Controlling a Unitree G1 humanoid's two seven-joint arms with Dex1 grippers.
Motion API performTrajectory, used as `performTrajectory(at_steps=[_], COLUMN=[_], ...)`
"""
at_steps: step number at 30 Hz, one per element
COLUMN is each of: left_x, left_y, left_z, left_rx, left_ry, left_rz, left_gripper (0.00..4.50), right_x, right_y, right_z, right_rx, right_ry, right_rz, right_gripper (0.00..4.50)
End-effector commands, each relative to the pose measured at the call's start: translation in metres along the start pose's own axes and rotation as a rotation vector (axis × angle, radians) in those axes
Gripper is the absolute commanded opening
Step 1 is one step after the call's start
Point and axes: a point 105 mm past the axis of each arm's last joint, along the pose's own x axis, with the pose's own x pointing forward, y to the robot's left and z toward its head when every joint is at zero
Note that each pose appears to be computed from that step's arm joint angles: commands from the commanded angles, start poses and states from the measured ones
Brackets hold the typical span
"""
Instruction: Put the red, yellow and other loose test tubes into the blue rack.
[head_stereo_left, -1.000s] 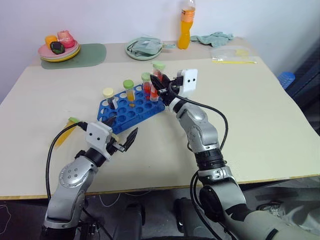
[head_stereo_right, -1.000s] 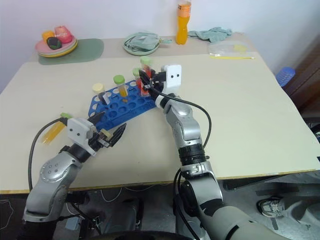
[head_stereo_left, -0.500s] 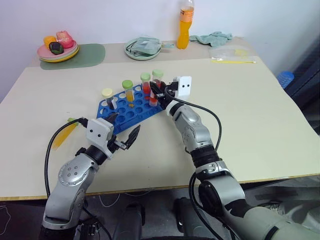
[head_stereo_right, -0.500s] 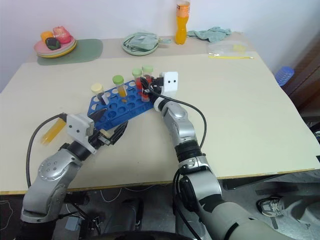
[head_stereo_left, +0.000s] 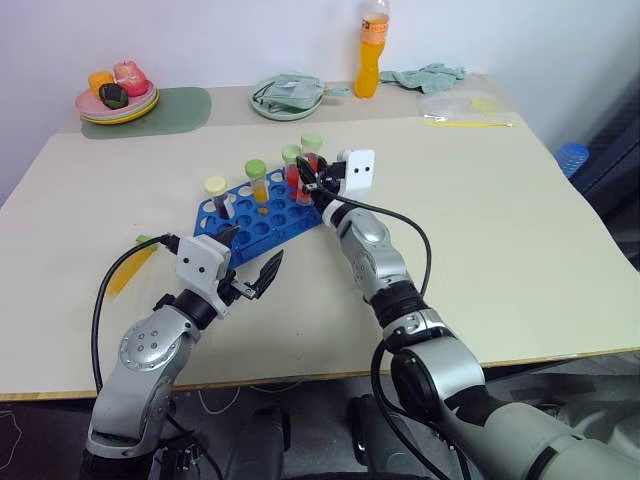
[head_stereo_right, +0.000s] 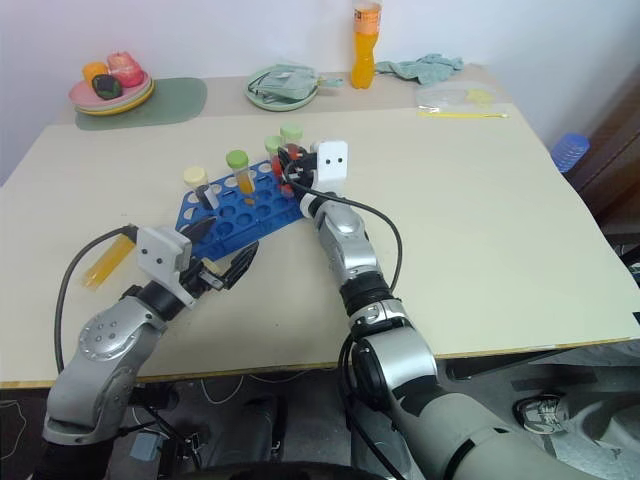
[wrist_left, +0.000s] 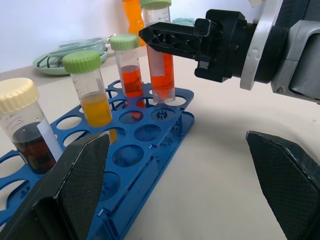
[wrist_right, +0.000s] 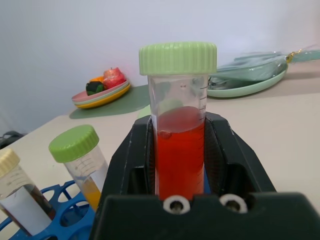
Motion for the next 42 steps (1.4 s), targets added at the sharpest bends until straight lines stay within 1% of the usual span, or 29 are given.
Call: performTrajectory(at_steps=[1,12,21,25,29,35,42], left_x=[-0.002,-0.001,-0.001,-0.002,-0.003,-0.004,-0.004], left_y=[-0.002,-0.005,-0.004,-0.004,-0.005,-0.005,-0.005], left_z=[0.014,0.013,0.012,0.012,0.012,0.011,0.01], left_rx=[0.021,0.021,0.017,0.016,0.014,0.012,0.012], left_ry=[-0.054,-0.059,-0.054,-0.053,-0.053,-0.051,-0.049], left_rz=[-0.005,-0.019,-0.016,-0.011,-0.008,-0.005,-0.006], left_gripper=[4.5,4.5,4.5,4.5,4.5,4.5,4.5], right_x=[-0.002,-0.005,-0.004,-0.006,-0.008,-0.008,-0.01], right_y=[0.002,-0.003,0.013,0.021,0.024,0.022,0.015], right_z=[0.01,0.008,0.009,0.004,0.0,-0.006,-0.006], right_rx=[-0.016,-0.073,-0.113,-0.182,-0.207,-0.209,-0.222], right_ry=[-0.049,-0.052,-0.095,-0.106,-0.109,-0.091,-0.096], right_rz=[0.023,0.009,0.063,0.097,0.108,0.106,0.082], right_gripper=[1.13,1.13,1.13,1.13,1.13,1.13,1.13])
